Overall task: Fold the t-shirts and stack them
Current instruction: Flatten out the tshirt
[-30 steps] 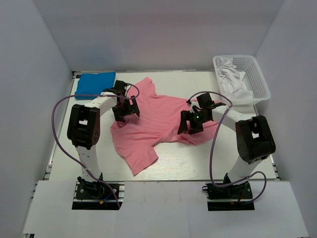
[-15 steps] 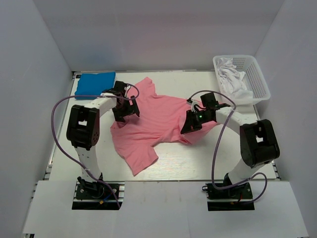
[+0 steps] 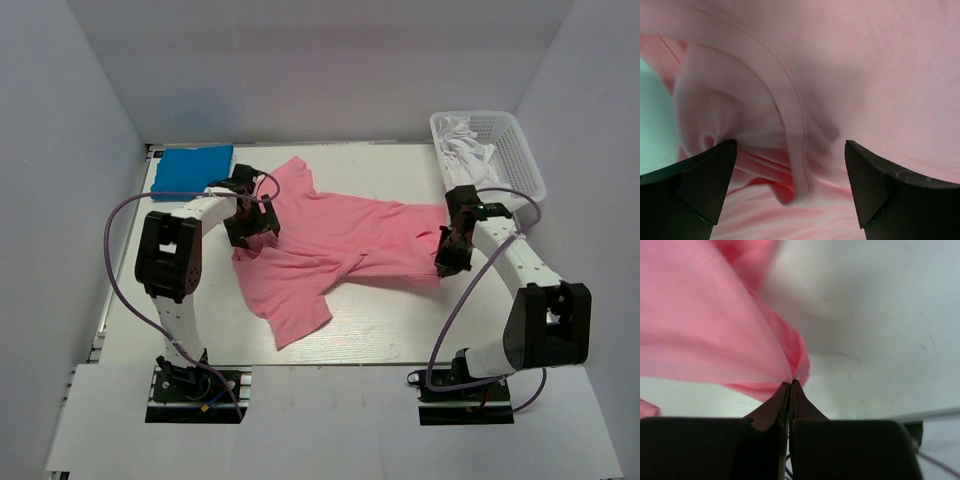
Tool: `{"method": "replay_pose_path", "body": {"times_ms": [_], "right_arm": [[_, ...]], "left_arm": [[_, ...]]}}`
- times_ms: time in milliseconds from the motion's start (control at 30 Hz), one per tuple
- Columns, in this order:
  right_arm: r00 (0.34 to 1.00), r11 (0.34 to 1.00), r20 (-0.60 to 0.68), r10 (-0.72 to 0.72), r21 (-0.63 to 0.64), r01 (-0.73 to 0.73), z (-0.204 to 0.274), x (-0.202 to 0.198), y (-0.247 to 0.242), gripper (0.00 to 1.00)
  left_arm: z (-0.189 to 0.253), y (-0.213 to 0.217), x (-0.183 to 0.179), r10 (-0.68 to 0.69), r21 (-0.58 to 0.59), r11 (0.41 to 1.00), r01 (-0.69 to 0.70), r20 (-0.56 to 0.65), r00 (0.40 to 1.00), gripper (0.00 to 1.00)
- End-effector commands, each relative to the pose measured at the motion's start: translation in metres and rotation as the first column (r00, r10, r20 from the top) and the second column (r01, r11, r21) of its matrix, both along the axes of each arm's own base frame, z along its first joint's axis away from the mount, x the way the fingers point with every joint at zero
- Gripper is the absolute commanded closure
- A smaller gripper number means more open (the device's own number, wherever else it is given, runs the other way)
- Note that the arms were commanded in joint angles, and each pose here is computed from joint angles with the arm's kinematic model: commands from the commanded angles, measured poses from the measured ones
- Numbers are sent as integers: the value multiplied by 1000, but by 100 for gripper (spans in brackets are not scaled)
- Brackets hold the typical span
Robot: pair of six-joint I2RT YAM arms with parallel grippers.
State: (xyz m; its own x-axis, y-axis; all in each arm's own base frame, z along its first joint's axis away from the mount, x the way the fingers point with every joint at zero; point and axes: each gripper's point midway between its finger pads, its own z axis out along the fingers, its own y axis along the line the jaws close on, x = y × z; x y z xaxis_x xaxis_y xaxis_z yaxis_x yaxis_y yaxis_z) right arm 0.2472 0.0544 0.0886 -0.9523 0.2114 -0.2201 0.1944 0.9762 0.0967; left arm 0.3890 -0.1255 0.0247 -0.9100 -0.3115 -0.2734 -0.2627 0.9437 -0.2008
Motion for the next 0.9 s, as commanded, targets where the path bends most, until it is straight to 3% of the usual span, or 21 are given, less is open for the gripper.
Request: {"method": "replay_pose_path", "body": {"times_ms": [0,100,200,300,333,433,533,633,667,800,867], "right_arm": [[961,946,-135,-242,-252,203,9,-45,-53,99],[953,950,-160,-258,-221,220,10,-53,-53,100],[965,973,-161,-206,-135,185,21,-50,-43,93],[993,997,-91,-80,11,81,42,-40,-24,70],[999,989,-33,-15,146,19,54,-38,-2,70],[997,966,37,60,251,-68,65,-31,15,67],[993,946,64,100,302,-115,67,-25,24,69],[991,940,58,121,315,-133,55,-23,25,61],[989,921,45,140,361,-146,51,-27,33,57],[987,914,69,148,372,-163,33,-24,38,9],[992,905,3,123,411,-113,16,-39,45,9]], "left_arm": [[-35,34,-31,78,154,987,-54,-150,986,0],[-42,33,-29,79,162,986,-50,-175,981,0],[-41,41,-25,102,209,976,-66,-168,980,0],[-36,48,-17,114,247,966,-78,-136,984,0],[-40,51,-20,119,266,961,-75,-151,981,0],[-36,60,-9,144,284,954,-100,-138,980,0],[-32,72,4,173,315,941,-127,-123,977,0],[-15,65,20,159,254,958,-135,-76,984,0],[-6,56,30,129,200,973,-118,-41,991,0],[44,44,53,76,132,987,-86,79,994,0],[64,37,46,43,137,989,-54,82,996,0]]}}
